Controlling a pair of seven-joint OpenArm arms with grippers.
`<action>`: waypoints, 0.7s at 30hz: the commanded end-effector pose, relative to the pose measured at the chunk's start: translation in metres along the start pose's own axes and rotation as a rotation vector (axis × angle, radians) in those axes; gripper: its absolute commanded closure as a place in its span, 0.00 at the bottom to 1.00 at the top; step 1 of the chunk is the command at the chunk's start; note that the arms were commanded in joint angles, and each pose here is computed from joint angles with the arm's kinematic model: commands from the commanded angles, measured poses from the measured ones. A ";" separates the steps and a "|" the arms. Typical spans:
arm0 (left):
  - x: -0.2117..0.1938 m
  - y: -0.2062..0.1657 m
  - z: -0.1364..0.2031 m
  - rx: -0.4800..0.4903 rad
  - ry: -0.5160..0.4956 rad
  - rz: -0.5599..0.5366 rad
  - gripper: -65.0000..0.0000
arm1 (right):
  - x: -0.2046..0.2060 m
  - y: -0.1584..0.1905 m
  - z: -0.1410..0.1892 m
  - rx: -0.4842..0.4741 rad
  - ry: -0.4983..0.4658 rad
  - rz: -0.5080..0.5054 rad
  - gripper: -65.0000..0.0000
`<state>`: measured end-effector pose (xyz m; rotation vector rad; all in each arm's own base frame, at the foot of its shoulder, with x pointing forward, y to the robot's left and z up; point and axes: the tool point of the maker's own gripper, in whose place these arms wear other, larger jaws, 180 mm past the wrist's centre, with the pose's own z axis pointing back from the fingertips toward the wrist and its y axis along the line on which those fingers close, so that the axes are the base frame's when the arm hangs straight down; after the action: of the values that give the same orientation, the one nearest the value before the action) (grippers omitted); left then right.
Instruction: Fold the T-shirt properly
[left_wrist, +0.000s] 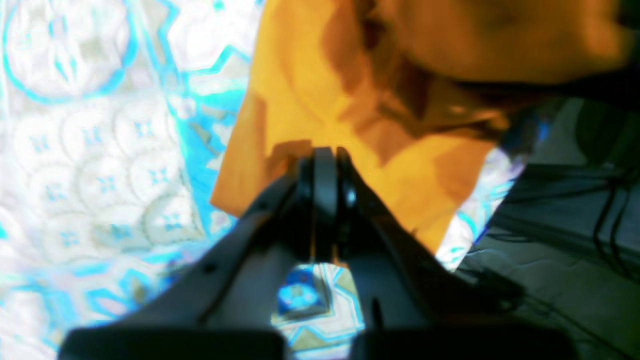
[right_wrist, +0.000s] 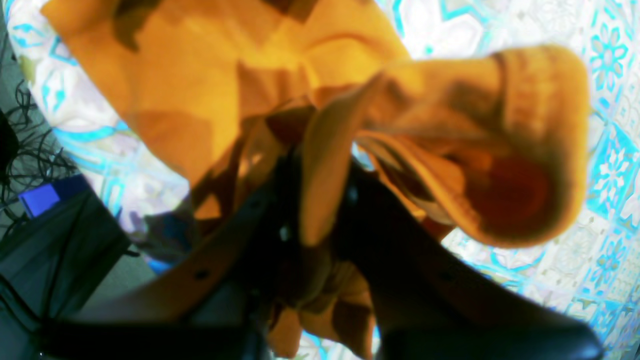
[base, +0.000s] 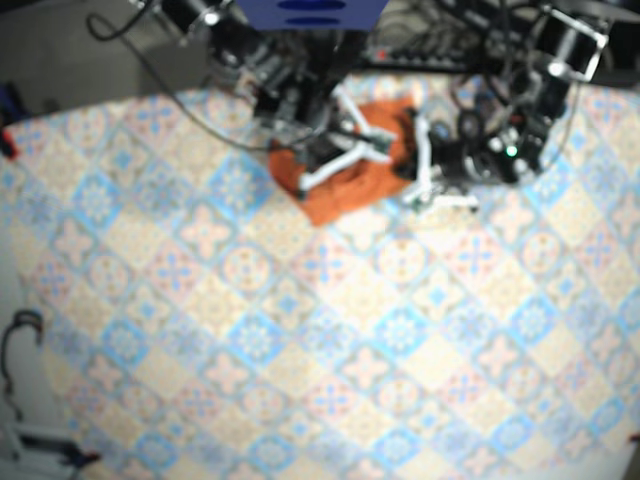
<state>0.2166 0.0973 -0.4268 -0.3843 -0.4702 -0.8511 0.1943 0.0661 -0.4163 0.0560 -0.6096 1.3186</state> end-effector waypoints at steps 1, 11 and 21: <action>0.001 0.005 -0.002 0.003 -0.008 0.023 1.00 | 0.012 -0.011 0.003 -0.026 -0.036 0.002 1.00; -0.025 0.006 -0.032 -0.027 0.005 0.160 1.00 | 0.028 -0.001 0.004 -0.007 -0.070 0.026 1.00; -0.023 0.002 -0.040 -0.007 0.024 0.117 1.00 | 0.047 -0.003 0.006 -0.009 -0.112 0.078 1.00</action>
<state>0.2137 0.0922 -0.4724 -0.4188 -0.4206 -0.7343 0.1976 0.0950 -0.4008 0.0754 -0.6708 1.3967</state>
